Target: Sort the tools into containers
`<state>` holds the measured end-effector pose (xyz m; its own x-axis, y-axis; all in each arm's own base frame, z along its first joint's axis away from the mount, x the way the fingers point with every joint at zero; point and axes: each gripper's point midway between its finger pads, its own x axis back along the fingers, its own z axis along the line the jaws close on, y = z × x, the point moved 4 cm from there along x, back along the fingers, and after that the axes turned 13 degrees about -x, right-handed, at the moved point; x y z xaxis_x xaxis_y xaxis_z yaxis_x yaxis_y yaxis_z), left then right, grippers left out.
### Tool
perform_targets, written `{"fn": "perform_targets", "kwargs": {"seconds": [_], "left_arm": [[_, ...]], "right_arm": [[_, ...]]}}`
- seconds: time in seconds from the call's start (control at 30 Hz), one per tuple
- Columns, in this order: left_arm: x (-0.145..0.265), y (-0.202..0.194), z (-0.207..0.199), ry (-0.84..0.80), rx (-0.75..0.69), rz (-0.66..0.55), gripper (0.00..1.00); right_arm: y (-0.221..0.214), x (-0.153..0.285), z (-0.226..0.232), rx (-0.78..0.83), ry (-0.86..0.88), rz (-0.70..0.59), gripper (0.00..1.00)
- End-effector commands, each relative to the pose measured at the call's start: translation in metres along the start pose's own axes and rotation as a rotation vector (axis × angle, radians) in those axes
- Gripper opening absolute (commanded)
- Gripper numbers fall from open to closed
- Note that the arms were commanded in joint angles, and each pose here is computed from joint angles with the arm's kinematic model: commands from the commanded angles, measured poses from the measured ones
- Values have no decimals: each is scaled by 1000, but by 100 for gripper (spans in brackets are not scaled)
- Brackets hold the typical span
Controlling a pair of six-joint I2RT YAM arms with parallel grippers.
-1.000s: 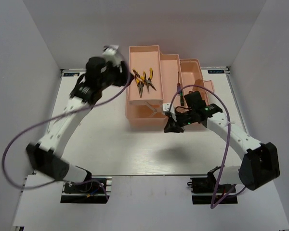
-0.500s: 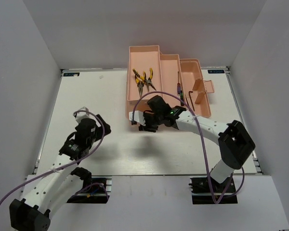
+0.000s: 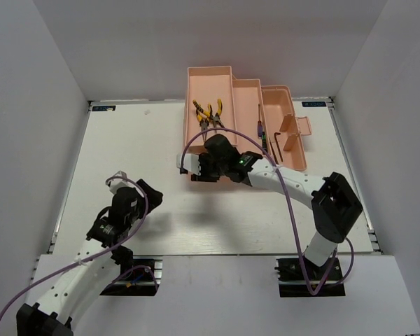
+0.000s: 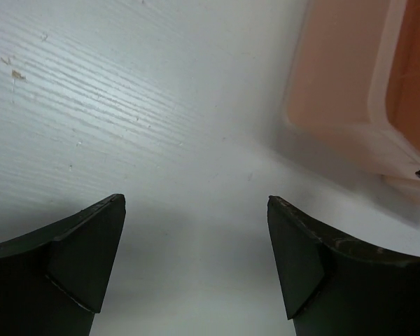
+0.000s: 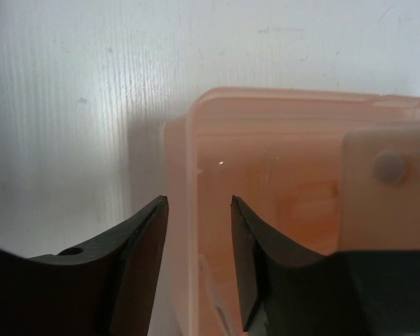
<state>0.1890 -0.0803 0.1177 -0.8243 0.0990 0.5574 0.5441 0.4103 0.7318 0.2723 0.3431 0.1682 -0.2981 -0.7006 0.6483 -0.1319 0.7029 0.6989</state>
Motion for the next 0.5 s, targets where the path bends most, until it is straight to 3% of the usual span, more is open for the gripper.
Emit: {"fn": "perform_targets", "kwargs": {"seconds": [0.0,0.33,0.4,0.47], "left_arm": [[-3,-4,-7,-49,42,12,92],[-8,-6,-13,-80,43,25,92],[-11,-7,-16,-88,51,37,92],[-12,-4,-27,-142,69,37,92]], "right_arm": [[19,-2,-10,22,-15,-31,48],[-22,-43,-3,44,7,86,52],[-22,-48,-5,48,0,85,38],[-21,-47,-7,47,-4,84,17]]}}
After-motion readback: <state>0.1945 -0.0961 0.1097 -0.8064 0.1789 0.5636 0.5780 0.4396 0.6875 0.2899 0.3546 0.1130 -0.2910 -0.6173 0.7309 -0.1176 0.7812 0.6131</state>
